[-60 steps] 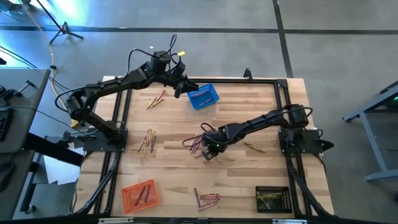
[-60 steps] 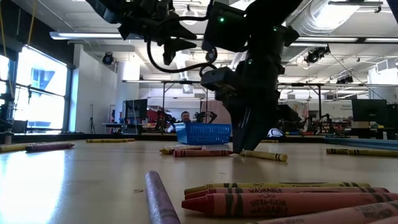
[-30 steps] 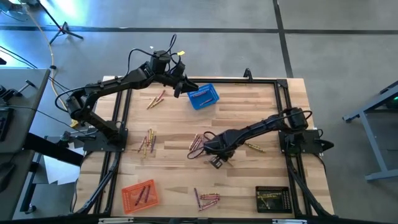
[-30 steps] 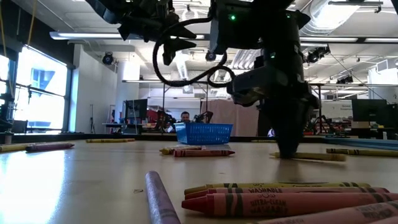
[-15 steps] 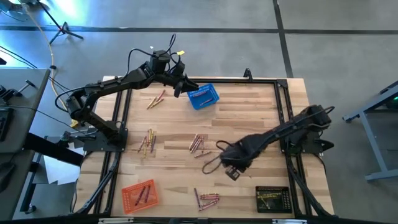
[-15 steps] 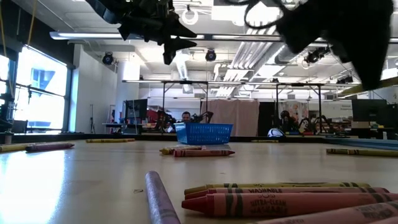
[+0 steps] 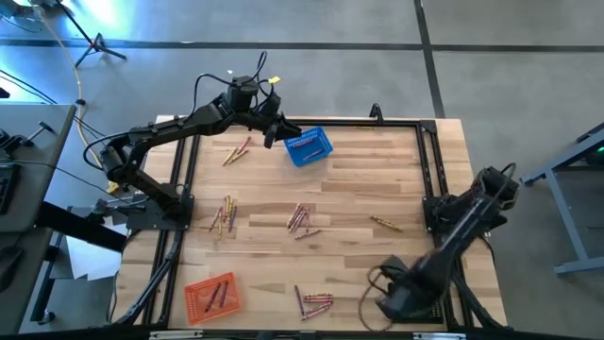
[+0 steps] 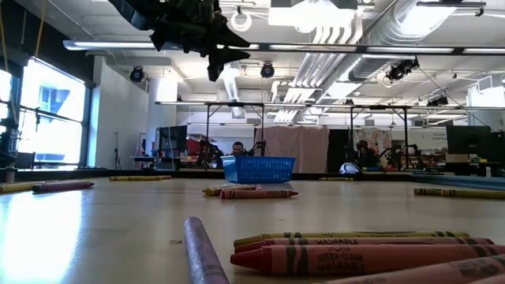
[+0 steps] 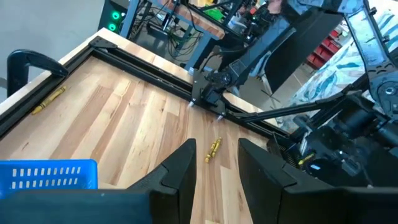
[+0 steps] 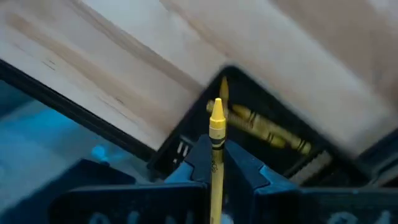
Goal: Sort crayons
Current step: Put the yellow crayon into the black bin
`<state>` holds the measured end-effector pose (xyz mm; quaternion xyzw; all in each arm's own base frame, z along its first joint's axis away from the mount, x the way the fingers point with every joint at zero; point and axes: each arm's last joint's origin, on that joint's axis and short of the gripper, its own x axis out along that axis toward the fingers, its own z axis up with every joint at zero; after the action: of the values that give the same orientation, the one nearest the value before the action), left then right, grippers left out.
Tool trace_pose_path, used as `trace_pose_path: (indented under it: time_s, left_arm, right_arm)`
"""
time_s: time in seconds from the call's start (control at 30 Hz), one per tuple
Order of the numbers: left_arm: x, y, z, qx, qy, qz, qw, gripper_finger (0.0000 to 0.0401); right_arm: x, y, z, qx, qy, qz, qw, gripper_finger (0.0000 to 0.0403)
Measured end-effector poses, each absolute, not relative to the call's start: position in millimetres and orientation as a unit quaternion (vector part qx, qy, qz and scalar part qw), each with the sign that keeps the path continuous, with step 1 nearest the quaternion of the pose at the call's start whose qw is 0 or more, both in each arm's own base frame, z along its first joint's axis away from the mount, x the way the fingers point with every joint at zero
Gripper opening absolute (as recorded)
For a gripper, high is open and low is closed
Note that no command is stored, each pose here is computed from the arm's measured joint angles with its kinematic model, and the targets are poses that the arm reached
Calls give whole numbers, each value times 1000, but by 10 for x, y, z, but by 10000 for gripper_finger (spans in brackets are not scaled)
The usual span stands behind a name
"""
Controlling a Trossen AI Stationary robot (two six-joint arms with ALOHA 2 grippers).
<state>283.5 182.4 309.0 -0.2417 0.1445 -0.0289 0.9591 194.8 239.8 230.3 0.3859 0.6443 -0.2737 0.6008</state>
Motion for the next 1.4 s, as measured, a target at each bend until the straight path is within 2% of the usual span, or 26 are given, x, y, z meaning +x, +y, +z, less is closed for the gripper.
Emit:
trace_pose_path:
  time_s: [0.13, 0.3, 0.43, 0.73, 0.97, 1.07, 1.2, 1.4]
  left_arm:
    - [2840, 1828, 3107, -252, 137, -28, 958, 103]
    - [2845, 1832, 3123, -252, 130, -28, 958, 103]
    - [2846, 1829, 3123, -263, 131, -27, 955, 103]
    - [2848, 1826, 3121, -265, 132, -27, 955, 103]
    - [2848, 1826, 3121, -265, 132, -27, 955, 103]
    - [2848, 1825, 3121, -265, 132, -27, 955, 103]
    - [2848, 1825, 3122, -265, 131, -27, 955, 103]
    - [2848, 1825, 3122, -266, 131, -27, 955, 103]
  right_arm:
    - [1748, 2494, 2228, 404, 634, -321, 576, 12]
    - [1713, 2458, 2138, 404, 655, -341, 540, 12]
    - [1698, 2462, 2130, 401, 662, -340, 533, 21]
    - [1686, 2470, 2134, 400, 681, -337, 512, 76]
    - [1800, 2387, 2135, 415, 673, -347, 505, 82]
    - [1945, 2260, 2132, 416, 662, -346, 518, 82]
    - [2197, 1969, 2127, 396, 638, -347, 562, 83]
    - [2487, 1417, 2127, 291, 622, -348, 638, 83]
